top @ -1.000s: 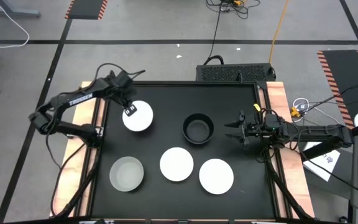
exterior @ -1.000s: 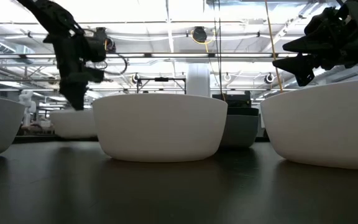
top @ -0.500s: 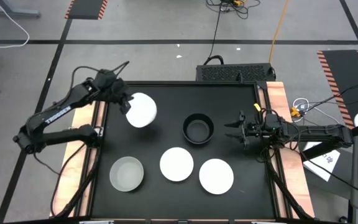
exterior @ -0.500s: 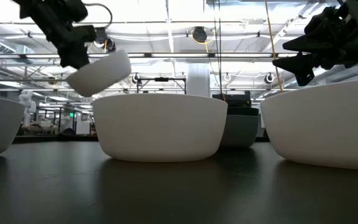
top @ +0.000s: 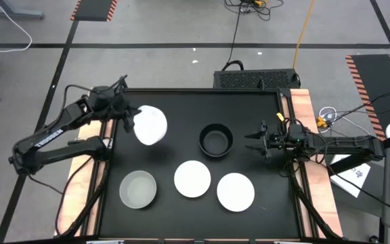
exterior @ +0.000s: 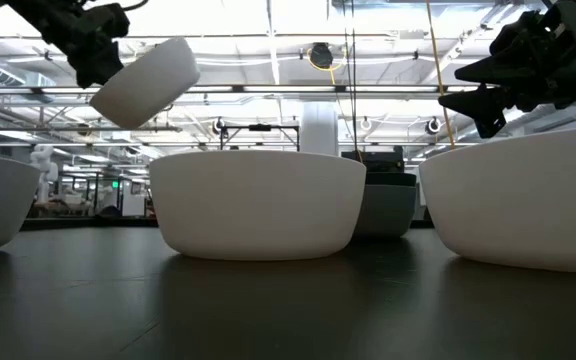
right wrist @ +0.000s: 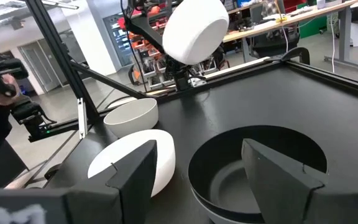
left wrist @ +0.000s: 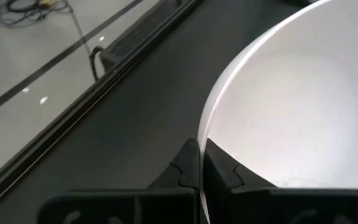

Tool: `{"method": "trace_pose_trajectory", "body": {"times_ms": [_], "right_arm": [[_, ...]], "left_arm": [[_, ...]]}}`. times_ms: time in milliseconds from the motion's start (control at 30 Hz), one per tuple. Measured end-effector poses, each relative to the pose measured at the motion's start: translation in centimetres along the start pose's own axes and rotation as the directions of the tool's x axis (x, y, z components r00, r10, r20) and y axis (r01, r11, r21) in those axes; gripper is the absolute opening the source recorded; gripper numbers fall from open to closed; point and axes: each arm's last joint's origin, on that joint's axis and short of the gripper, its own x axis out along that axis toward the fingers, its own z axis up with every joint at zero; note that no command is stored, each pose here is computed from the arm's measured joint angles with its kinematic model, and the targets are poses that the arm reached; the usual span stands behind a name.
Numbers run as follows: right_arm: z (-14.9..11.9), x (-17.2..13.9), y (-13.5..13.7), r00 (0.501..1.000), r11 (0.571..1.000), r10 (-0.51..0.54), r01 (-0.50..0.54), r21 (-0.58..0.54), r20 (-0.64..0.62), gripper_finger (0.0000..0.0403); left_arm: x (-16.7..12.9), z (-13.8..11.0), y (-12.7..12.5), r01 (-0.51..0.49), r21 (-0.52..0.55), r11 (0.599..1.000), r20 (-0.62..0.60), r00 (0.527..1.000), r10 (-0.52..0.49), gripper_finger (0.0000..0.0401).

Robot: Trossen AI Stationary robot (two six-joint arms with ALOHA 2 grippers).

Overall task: Nest bowls inside each other
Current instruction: Stack the top left white bowl on the black bowl

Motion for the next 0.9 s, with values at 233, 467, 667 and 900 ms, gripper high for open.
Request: {"method": "trace_pose_trajectory", "body": {"times_ms": [233, 467, 667, 900], "right_arm": [[0.0, 0.0, 0.0, 1.0, 1.0, 0.0, 0.0, 0.0, 0.0, 0.0228], [0.0, 0.0, 0.0, 1.0, 1.0, -0.002, 0.002, 0.004, 0.001, 0.0228], [0.1, 0.0, 0.0, 1.0, 1.0, -0.001, 0.001, 0.003, 0.008, 0.0228], [0.2, 0.0, 0.1, 1.0, 1.0, 0.003, -0.003, -0.008, 0.025, 0.0228]], "left_arm": [[0.9, -1.3, -1.1, 0.074, 0.026, 0.997, 0.055, 0.996, -0.075, 0.0], [2.4, -1.9, -2.1, 0.146, 0.069, 0.987, 0.131, 0.979, -0.155, 0.0], [3.7, -1.3, -3.4, 0.25, 0.118, 0.961, 0.19, 0.944, -0.269, 0.0], [6.3, 0.2, -4.7, 0.315, 0.193, 0.929, 0.237, 0.904, -0.356, 0.0]]}}
